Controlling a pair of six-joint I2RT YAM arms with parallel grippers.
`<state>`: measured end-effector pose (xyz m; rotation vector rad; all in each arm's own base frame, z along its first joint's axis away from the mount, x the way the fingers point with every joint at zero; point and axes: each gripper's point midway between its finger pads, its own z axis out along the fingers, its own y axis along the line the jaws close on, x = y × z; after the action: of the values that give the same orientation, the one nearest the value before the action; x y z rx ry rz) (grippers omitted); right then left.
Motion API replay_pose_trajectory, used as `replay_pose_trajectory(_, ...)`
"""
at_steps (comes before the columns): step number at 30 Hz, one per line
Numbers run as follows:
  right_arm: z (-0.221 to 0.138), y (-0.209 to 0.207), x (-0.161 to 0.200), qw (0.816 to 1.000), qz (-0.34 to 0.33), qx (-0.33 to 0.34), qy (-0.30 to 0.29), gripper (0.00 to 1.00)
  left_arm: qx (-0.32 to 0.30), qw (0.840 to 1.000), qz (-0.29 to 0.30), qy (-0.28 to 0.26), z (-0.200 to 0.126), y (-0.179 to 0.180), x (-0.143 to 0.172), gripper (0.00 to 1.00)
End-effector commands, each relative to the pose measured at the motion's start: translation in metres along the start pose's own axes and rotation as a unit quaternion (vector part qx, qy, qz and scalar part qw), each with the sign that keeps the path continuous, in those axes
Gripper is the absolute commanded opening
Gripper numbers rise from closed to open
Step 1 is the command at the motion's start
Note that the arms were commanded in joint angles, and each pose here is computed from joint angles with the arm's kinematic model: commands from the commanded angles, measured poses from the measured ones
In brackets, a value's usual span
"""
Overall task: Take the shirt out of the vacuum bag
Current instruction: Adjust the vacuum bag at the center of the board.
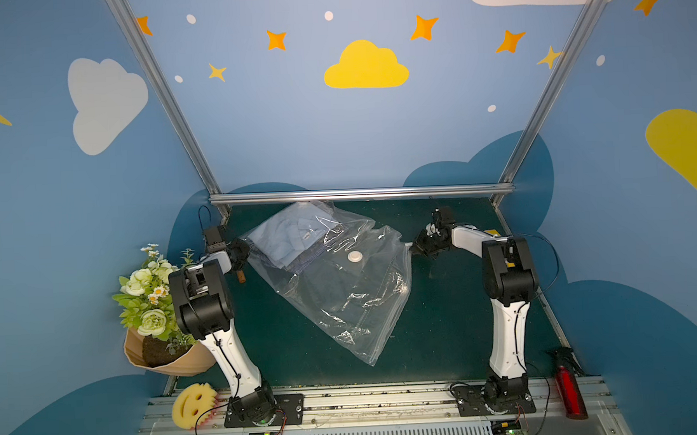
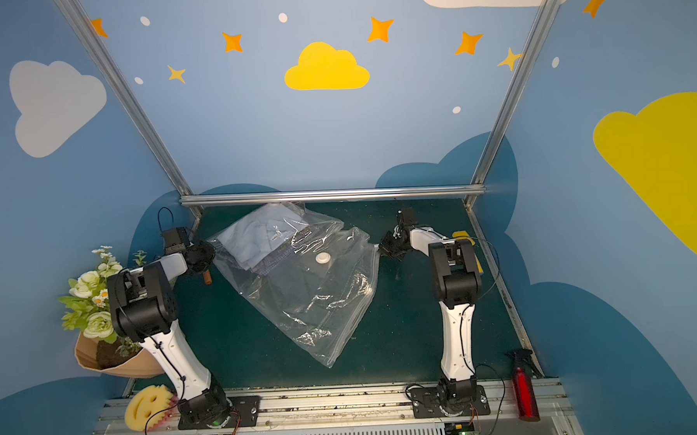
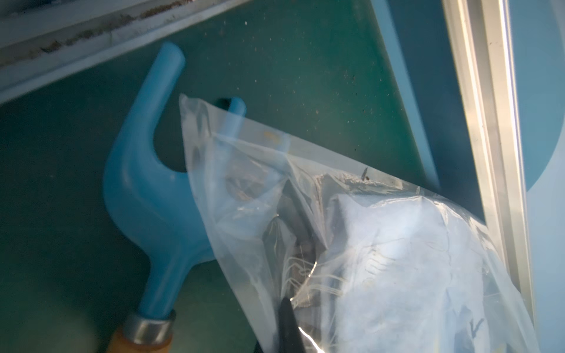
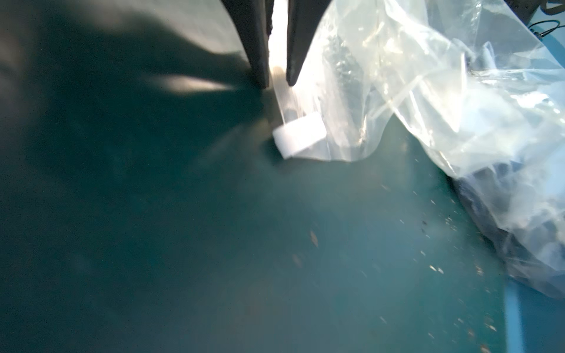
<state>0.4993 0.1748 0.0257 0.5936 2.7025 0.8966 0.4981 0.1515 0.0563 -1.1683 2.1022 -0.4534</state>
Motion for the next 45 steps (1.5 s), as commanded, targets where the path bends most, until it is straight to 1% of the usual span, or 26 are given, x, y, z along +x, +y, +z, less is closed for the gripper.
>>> replay_pose_trajectory(1,0.009,0.009,-0.008,1.0,-0.013,-0.008,0.017,0.13,-0.009,0.999,0.009,-0.042,-0.011,-0.002,-0.023,0.04)
replay_pose_trajectory(6,0.016,0.035,-0.018,0.999,-0.031,-0.028,0.019,0.12,-0.024,0.997,0.017,-0.078,-0.024,-0.004,-0.047,0.04)
replay_pose_trajectory(9,0.022,0.042,-0.017,0.998,-0.033,-0.036,0.027,0.11,-0.035,0.993,0.021,-0.111,-0.037,-0.008,-0.062,0.04)
replay_pose_trajectory(11,0.025,0.044,-0.017,0.998,-0.038,-0.036,0.025,0.11,-0.038,0.991,0.017,-0.13,-0.047,-0.009,-0.065,0.04)
replay_pose_trajectory(15,0.024,0.05,-0.022,0.998,-0.043,-0.04,0.024,0.11,-0.047,0.984,0.002,-0.171,-0.07,-0.003,-0.057,0.04)
replay_pose_trajectory(17,0.018,0.054,-0.029,0.998,-0.053,-0.04,0.017,0.11,-0.057,0.981,0.011,-0.186,-0.081,-0.005,-0.046,0.04)
replay_pose_trajectory(18,0.014,0.056,-0.031,0.997,-0.057,-0.039,0.015,0.12,-0.066,0.979,0.016,-0.193,-0.086,-0.004,-0.042,0.06)
replay_pose_trajectory(20,0.005,0.057,-0.038,0.997,-0.069,-0.032,0.007,0.14,-0.064,0.978,0.026,-0.198,-0.093,-0.009,-0.033,0.19)
replay_pose_trajectory(21,0.0,0.057,-0.04,0.997,-0.072,-0.028,0.003,0.15,-0.062,0.979,0.029,-0.193,-0.092,-0.01,-0.029,0.27)
replay_pose_trajectory(23,-0.012,0.053,-0.047,0.997,-0.08,-0.019,-0.008,0.2,-0.058,0.982,0.042,-0.175,-0.088,-0.015,-0.02,0.47)
replay_pose_trajectory(25,-0.024,0.048,-0.052,0.996,-0.081,-0.015,-0.017,0.28,-0.052,0.983,0.054,-0.166,-0.087,-0.022,-0.012,0.61)
replay_pose_trajectory(26,-0.032,0.046,-0.054,0.996,-0.082,-0.016,-0.021,0.32,-0.046,0.984,0.06,-0.163,-0.088,-0.028,-0.009,0.66)
replay_pose_trajectory(28,-0.048,0.042,-0.059,0.995,-0.089,-0.011,-0.036,0.4,-0.037,0.983,0.075,-0.161,-0.091,-0.039,-0.004,0.73)
replay_pose_trajectory(30,-0.067,0.038,-0.064,0.994,-0.098,-0.005,-0.048,0.44,-0.029,0.982,0.092,-0.16,-0.098,-0.052,-0.001,0.75)
replay_pose_trajectory(32,-0.086,0.035,-0.066,0.992,-0.107,0.0,-0.061,0.45,-0.016,0.981,0.101,-0.164,-0.108,-0.067,0.002,0.75)
replay_pose_trajectory(34,-0.106,0.031,-0.066,0.991,-0.113,0.004,-0.075,0.46,0.014,0.98,0.11,-0.166,-0.121,-0.088,0.012,0.76)
replay_pose_trajectory(36,-0.121,0.027,-0.061,0.99,-0.113,0.002,-0.085,0.46,0.024,0.973,0.139,-0.181,-0.138,-0.109,0.023,0.77)
replay_pose_trajectory(38,-0.131,0.024,-0.05,0.989,-0.117,-0.009,-0.087,0.47,0.051,0.969,0.169,-0.175,-0.151,-0.131,0.036,0.79)
replay_pose_trajectory(42,-0.145,0.006,-0.021,0.989,-0.116,-0.001,-0.086,0.47,0.099,0.952,0.252,-0.14,-0.173,-0.175,0.074,0.81)
replay_pose_trajectory(44,-0.153,0.003,-0.008,0.99,-0.111,-0.013,-0.09,0.48,0.131,0.939,0.3,-0.102,-0.179,-0.196,0.104,0.81)
replay_pose_trajectory(45,-0.155,0.001,-0.001,0.99,-0.106,-0.02,-0.091,0.48,0.148,0.93,0.327,-0.076,-0.181,-0.206,0.125,0.82)
